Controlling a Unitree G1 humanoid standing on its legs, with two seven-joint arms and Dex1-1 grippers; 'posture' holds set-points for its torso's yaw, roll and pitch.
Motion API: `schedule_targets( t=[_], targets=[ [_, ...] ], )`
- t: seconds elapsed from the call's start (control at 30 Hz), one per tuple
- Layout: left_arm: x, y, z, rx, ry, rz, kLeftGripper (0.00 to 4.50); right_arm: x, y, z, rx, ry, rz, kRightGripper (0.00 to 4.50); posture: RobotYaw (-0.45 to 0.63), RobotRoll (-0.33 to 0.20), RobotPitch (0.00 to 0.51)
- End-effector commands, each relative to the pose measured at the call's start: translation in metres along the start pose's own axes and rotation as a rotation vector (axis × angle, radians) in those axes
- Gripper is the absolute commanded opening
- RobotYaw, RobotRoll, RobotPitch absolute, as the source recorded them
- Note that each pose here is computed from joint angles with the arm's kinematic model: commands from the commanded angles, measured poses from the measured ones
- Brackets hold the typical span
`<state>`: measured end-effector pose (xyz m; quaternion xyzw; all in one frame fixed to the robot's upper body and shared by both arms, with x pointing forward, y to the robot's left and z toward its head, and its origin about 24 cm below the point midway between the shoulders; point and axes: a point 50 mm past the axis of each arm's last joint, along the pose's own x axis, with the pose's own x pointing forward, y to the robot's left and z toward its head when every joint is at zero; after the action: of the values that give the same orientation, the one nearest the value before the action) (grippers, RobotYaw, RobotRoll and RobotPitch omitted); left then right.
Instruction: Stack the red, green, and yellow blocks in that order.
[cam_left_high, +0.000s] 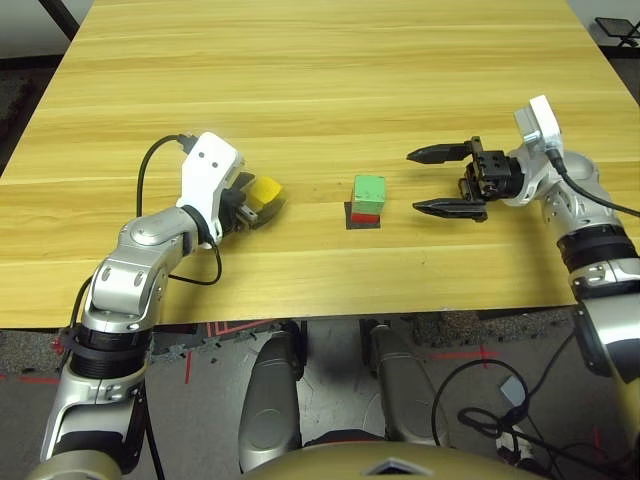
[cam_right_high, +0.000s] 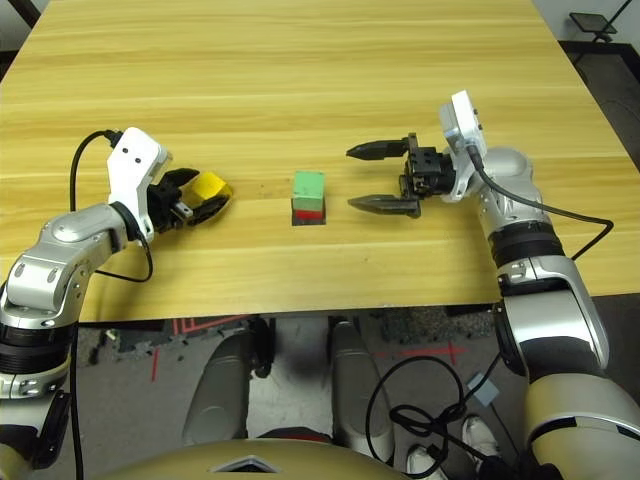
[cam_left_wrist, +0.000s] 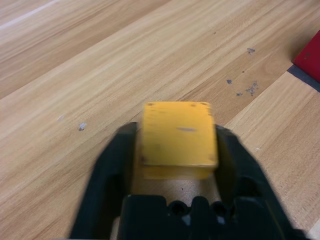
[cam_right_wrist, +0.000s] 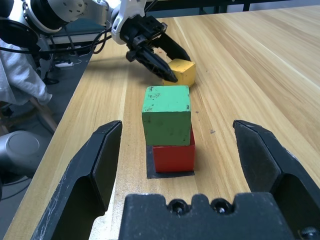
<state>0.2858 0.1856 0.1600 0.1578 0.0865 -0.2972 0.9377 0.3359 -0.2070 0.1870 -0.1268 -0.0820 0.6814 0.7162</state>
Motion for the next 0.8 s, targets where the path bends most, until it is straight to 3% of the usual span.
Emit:
schedule_targets(
  t=[0.03,0.13,0.37,0.57,0.8],
  targets=[
    [0.001,-0.007,0.009,0.001,-0.023,-0.074,2.07,-0.004,0.002,-0.002,0.005,0.012,-0.003,4.50,0.15,-0.006,0.250],
    [-0.001,-0.004,0.022,0.024,-0.044,-0.128,2.07,-0.004,0.002,-0.002,0.008,0.015,-0.001,4.50,0.16,-0.005,0.250],
    [-0.009,0.013,0.085,0.226,-0.054,-0.422,2.07,-0.007,0.004,-0.004,0.022,0.030,-0.003,4.50,0.15,0.010,0.250],
    [0.008,-0.015,0.125,0.320,-0.129,-0.626,2.07,-0.008,0.007,-0.006,0.028,0.024,-0.005,4.50,0.13,0.016,0.250],
    [0.034,-0.047,0.130,0.337,-0.187,-0.744,2.07,-0.012,0.012,-0.007,0.034,0.019,-0.009,4.50,0.09,0.009,0.252]
  ],
)
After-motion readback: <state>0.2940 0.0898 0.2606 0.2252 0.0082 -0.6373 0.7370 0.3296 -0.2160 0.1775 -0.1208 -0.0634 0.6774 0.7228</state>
